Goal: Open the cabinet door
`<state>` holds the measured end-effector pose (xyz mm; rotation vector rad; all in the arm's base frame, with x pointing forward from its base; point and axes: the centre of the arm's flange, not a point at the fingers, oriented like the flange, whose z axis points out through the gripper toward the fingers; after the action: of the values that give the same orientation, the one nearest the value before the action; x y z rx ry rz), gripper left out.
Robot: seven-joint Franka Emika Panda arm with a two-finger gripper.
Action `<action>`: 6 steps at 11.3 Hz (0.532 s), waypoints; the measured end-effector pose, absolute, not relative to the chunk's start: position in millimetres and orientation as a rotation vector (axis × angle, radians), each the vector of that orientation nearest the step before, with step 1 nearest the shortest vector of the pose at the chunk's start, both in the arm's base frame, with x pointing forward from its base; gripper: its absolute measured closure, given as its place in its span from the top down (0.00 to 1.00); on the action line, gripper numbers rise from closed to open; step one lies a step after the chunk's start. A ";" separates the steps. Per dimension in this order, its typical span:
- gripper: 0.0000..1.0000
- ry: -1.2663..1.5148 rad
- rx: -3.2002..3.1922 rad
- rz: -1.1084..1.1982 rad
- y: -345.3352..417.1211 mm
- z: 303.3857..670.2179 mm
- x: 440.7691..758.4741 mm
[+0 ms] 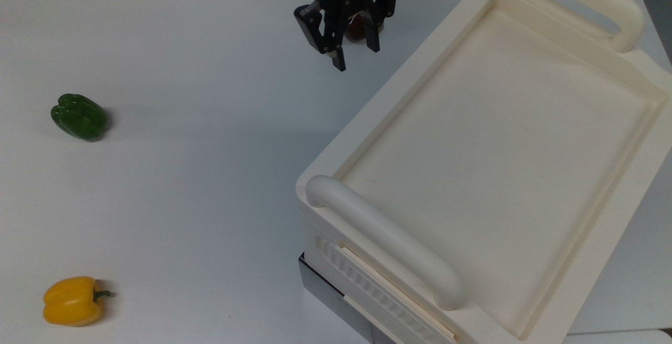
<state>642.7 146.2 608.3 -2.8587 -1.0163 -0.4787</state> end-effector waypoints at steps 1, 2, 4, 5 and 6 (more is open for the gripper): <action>0.61 -1.042 -2.844 -0.489 158.2 608.8 640.7; 0.62 -1.068 -2.828 -0.492 171.1 609.4 637.6; 0.62 -1.126 -2.790 -0.489 199.1 609.2 629.7; 0.57 -1.145 -2.774 -0.500 210.2 608.5 627.9; 0.56 -1.153 -2.762 -0.530 218.8 607.6 628.9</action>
<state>628.9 218.8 607.6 -2.7617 -1.1527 -0.5303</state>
